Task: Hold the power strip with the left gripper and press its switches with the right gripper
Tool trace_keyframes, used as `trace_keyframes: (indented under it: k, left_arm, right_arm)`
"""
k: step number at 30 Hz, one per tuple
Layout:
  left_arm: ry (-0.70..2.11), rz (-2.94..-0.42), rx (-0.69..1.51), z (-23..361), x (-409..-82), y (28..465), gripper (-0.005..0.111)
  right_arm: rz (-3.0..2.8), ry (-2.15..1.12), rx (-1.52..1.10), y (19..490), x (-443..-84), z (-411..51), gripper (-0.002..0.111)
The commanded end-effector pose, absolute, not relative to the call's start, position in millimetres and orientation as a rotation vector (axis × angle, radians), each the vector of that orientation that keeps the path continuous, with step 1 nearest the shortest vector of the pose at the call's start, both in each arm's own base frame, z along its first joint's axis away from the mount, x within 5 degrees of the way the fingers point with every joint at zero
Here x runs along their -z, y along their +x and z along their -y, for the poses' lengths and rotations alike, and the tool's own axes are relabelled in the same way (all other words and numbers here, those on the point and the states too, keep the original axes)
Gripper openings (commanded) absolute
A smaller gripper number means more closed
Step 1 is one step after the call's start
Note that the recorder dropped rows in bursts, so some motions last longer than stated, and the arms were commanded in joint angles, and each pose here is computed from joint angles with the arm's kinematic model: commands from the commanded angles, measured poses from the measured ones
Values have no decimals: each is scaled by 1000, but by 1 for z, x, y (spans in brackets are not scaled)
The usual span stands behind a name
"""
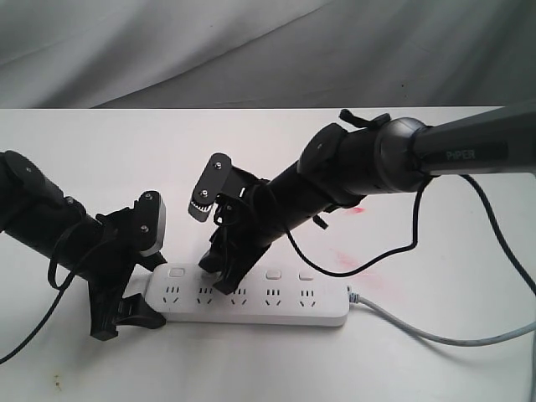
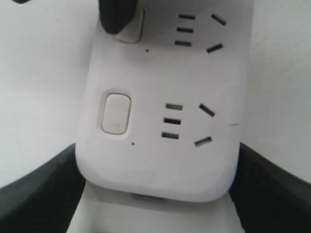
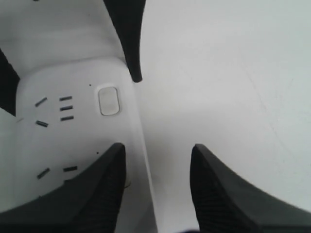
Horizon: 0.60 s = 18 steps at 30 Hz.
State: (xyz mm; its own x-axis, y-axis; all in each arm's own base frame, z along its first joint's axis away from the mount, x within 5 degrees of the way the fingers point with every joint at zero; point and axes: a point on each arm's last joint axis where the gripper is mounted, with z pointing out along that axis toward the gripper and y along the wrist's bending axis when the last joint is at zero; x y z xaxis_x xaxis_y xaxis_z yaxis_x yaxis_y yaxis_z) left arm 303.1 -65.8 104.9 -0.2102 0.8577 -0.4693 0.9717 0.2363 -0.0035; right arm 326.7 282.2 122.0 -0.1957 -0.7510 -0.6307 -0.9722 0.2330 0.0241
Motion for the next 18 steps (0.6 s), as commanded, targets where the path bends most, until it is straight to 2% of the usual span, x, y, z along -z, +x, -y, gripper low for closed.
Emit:
trace_keyframes:
  k: [1, 18]
  left_arm:
    - [1665, -2150, 410, 65, -106, 305, 60]
    - [1665, -2150, 410, 65, -106, 305, 60]
  right_arm:
    - [-2000, -1594, -580, 325, -122, -284, 41]
    - [-2030, -1628, -583, 324, -105, -283, 41]
